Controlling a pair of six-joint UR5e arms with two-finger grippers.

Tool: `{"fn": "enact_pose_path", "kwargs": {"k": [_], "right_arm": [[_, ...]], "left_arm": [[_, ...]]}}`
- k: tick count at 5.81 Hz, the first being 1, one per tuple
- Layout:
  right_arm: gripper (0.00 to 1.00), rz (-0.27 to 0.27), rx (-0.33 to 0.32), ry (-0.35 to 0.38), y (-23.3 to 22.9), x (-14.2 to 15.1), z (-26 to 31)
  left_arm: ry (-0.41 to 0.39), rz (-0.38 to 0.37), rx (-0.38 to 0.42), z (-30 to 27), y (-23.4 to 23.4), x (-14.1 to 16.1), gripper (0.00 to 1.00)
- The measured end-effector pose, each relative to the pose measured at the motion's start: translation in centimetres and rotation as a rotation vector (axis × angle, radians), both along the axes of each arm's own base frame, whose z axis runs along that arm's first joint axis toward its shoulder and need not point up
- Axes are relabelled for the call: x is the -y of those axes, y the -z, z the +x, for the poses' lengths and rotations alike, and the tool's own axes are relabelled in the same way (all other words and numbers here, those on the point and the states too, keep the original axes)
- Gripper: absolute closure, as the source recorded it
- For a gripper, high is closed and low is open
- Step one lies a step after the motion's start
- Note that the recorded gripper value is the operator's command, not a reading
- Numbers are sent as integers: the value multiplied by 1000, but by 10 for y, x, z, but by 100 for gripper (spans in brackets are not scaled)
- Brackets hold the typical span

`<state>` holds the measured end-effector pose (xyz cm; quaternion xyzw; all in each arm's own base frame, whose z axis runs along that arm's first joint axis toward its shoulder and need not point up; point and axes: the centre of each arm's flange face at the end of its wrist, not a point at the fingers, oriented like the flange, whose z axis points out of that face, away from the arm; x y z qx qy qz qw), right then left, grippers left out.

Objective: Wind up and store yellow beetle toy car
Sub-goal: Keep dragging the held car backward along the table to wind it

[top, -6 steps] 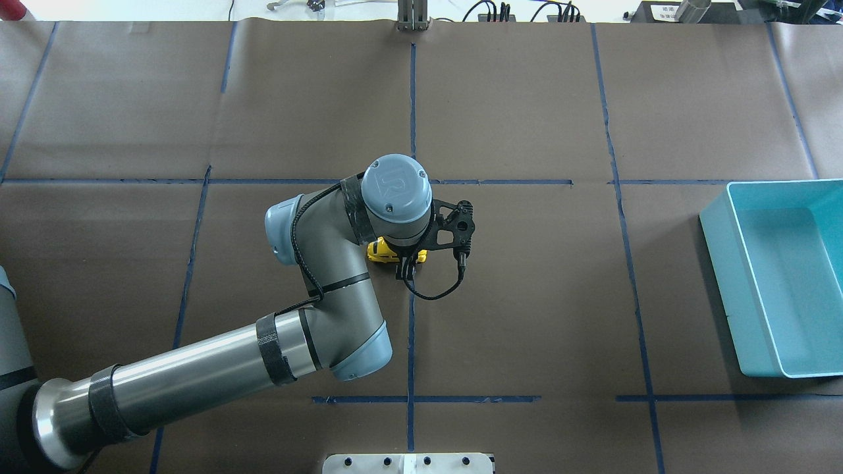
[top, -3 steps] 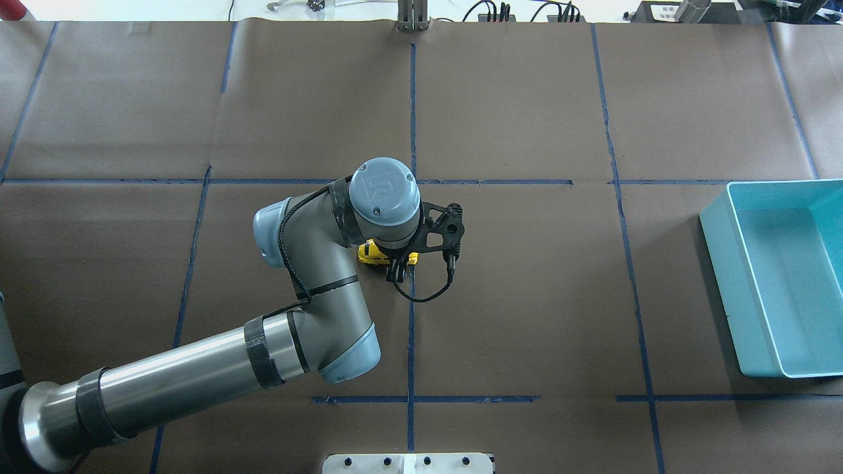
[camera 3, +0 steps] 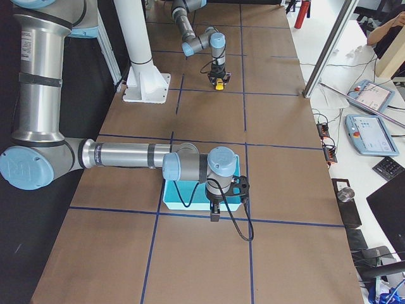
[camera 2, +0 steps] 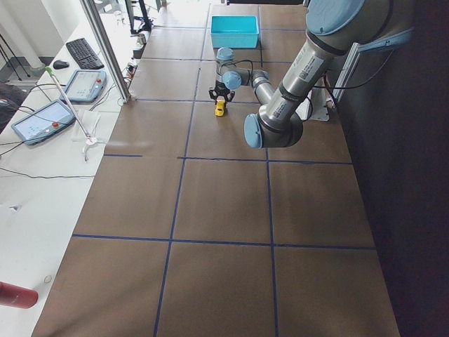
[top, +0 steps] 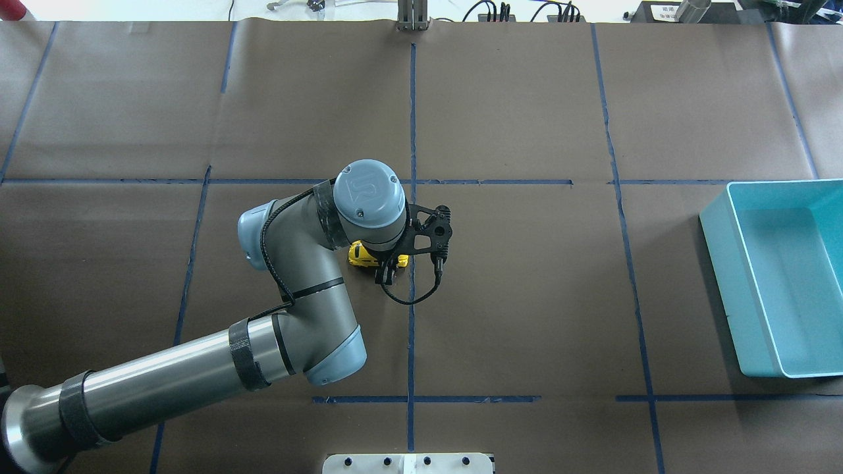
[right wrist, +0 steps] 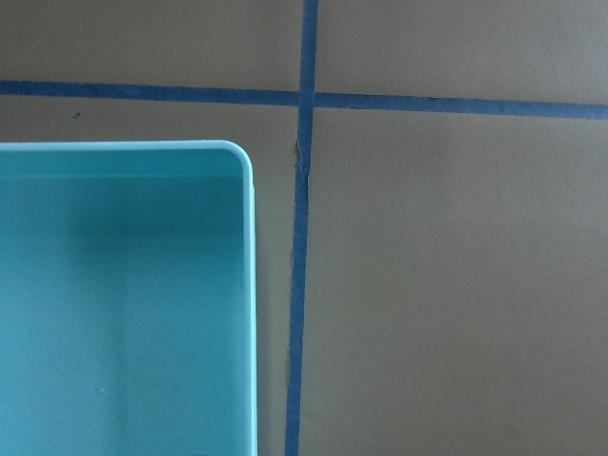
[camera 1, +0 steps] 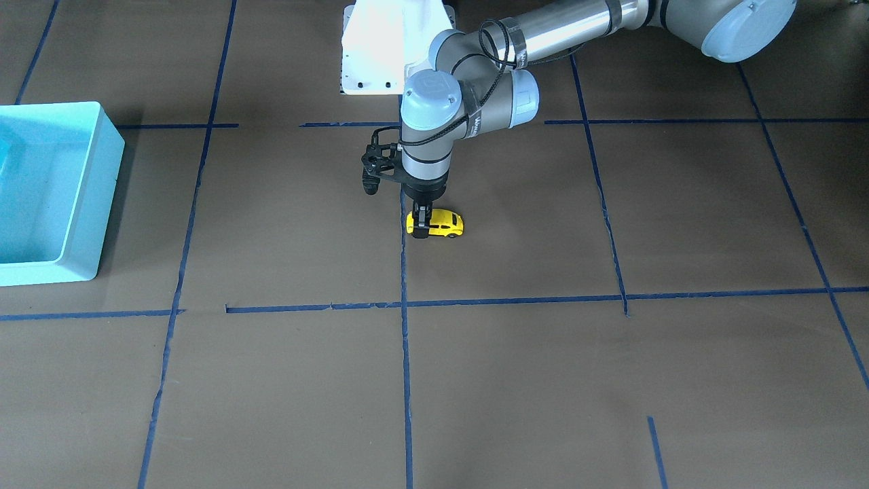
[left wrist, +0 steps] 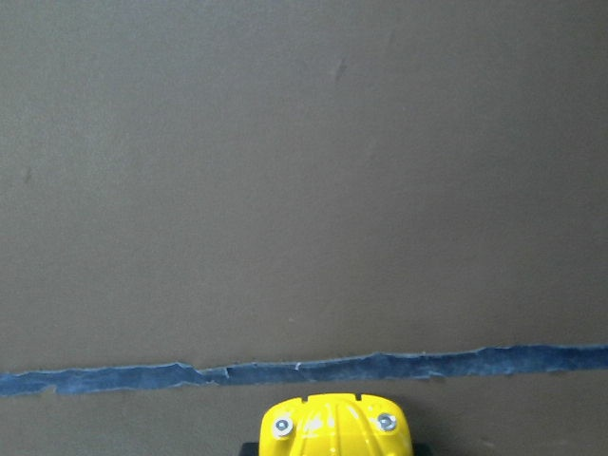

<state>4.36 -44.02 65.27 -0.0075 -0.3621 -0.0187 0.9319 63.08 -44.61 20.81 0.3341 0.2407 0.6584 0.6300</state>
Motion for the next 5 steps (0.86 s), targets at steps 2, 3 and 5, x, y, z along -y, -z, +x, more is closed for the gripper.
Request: {"fn": "enact_pose_path", "kwargs": {"k": [2, 3, 5], "right_arm": [[0, -1, 1, 0, 0, 0, 0], [0, -1, 1, 0, 0, 0, 0], [0, -2, 1, 0, 0, 0, 0]], "left_arm": [[-5, -9, 0, -4, -8, 3, 100], [-3, -10, -2, -8, -13, 5, 100], [-5, -19, -8, -17, -22, 8, 100]]}}
